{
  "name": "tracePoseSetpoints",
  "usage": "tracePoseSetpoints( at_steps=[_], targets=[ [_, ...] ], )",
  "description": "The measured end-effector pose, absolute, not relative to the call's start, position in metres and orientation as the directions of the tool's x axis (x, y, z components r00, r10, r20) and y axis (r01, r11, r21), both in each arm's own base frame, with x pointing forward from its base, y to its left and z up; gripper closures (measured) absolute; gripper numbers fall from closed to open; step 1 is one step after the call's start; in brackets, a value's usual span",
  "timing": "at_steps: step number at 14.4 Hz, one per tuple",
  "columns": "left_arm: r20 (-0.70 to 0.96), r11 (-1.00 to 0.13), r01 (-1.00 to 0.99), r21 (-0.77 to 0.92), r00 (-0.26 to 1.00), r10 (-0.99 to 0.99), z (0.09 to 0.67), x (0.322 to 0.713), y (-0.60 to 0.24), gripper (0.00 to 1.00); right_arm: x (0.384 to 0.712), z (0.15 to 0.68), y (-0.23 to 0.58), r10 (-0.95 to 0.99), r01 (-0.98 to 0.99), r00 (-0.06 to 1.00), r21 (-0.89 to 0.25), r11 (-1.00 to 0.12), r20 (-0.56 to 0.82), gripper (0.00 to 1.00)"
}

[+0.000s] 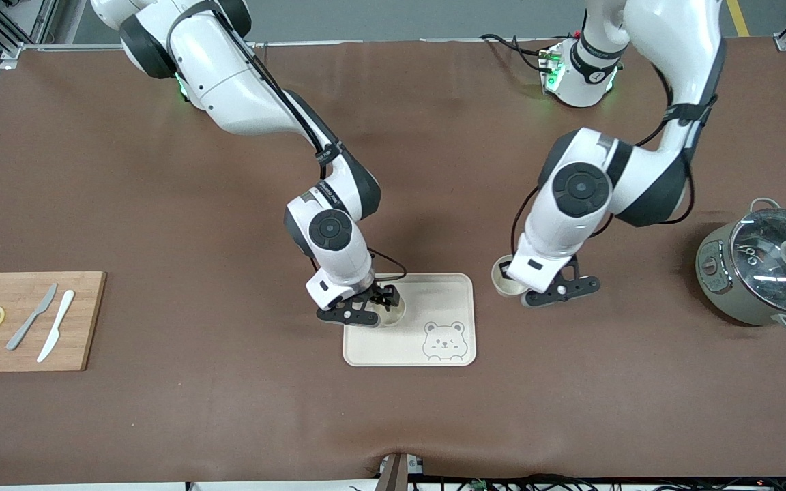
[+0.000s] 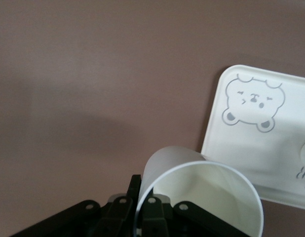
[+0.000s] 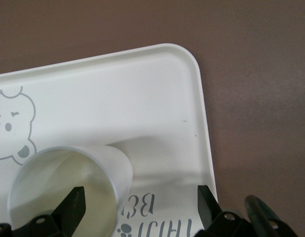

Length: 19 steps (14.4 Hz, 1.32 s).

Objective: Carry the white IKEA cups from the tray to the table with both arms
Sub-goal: 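Lift the cups off the tray and carry them apart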

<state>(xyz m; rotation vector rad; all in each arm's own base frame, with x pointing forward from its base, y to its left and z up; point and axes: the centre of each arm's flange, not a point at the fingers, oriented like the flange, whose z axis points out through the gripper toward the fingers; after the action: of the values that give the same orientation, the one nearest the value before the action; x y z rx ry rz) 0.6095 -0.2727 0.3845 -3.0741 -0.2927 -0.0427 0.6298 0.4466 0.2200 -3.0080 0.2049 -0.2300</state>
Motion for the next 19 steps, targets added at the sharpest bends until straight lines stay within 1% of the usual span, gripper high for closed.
tracePoseSetpoints(
  at_steps=[4, 5, 6, 7, 10, 11, 14, 15, 19],
  targets=[
    [-0.027, -0.99, 0.143, -0.004, 0.989, 0.143, 0.419, 0.607, -0.229, 0.96, 0.63, 0.216, 0.447, -0.144, -0.124, 0.978, -0.132, -0.983, 0.148, 0.0],
    [-0.033, -0.992, 0.125, 0.011, 0.992, 0.125, 0.427, 0.603, -0.215, 0.96, 0.63, 0.216, 0.447, -0.144, -0.124, 0.978, -0.134, -0.983, 0.15, 0.03],
    [-0.039, -0.994, 0.105, 0.021, 0.994, 0.105, 0.434, 0.597, -0.2, 0.96, 0.63, 0.216, 0.447, -0.144, -0.124, 0.978, -0.134, -0.983, 0.151, 0.03],
    [-0.042, -0.996, 0.084, 0.025, 0.996, 0.083, 0.44, 0.59, -0.185, 0.96, 0.631, 0.217, 0.447, -0.145, -0.125, 0.978, -0.135, -0.983, 0.151, 0.1],
    [-0.058, -0.999, 0.04, 0.024, 0.998, 0.038, 0.441, 0.565, -0.143, 0.96, 0.631, 0.218, 0.448, -0.148, -0.127, 0.977, -0.138, -0.982, 0.153, 0.45],
    [-0.054, -0.999, 0.028, 0.029, 0.998, 0.026, 0.438, 0.558, -0.133, 0.96, 0.631, 0.218, 0.448, -0.149, -0.128, 0.977, -0.139, -0.982, 0.154, 0.55],
    [-0.02, -0.999, -0.01, 0.043, 1.0, -0.011, 0.418, 0.533, -0.112, 0.96, 0.631, 0.219, 0.448, -0.15, -0.128, 0.976, -0.141, -0.982, 0.156, 0.89],
    [-0.011, -0.999, -0.018, 0.044, 1.0, -0.019, 0.409, 0.525, -0.109, 0.96, 0.632, 0.219, 0.449, -0.151, -0.129, 0.976, -0.142, -0.981, 0.156, 0.97],
    [0.067, -0.997, -0.058, 0.042, 0.996, -0.055, 0.352, 0.492, -0.101, 0.96, 0.631, 0.219, 0.449, -0.151, -0.129, 0.976, -0.142, -0.981, 0.157, 0.96]
  ],
)
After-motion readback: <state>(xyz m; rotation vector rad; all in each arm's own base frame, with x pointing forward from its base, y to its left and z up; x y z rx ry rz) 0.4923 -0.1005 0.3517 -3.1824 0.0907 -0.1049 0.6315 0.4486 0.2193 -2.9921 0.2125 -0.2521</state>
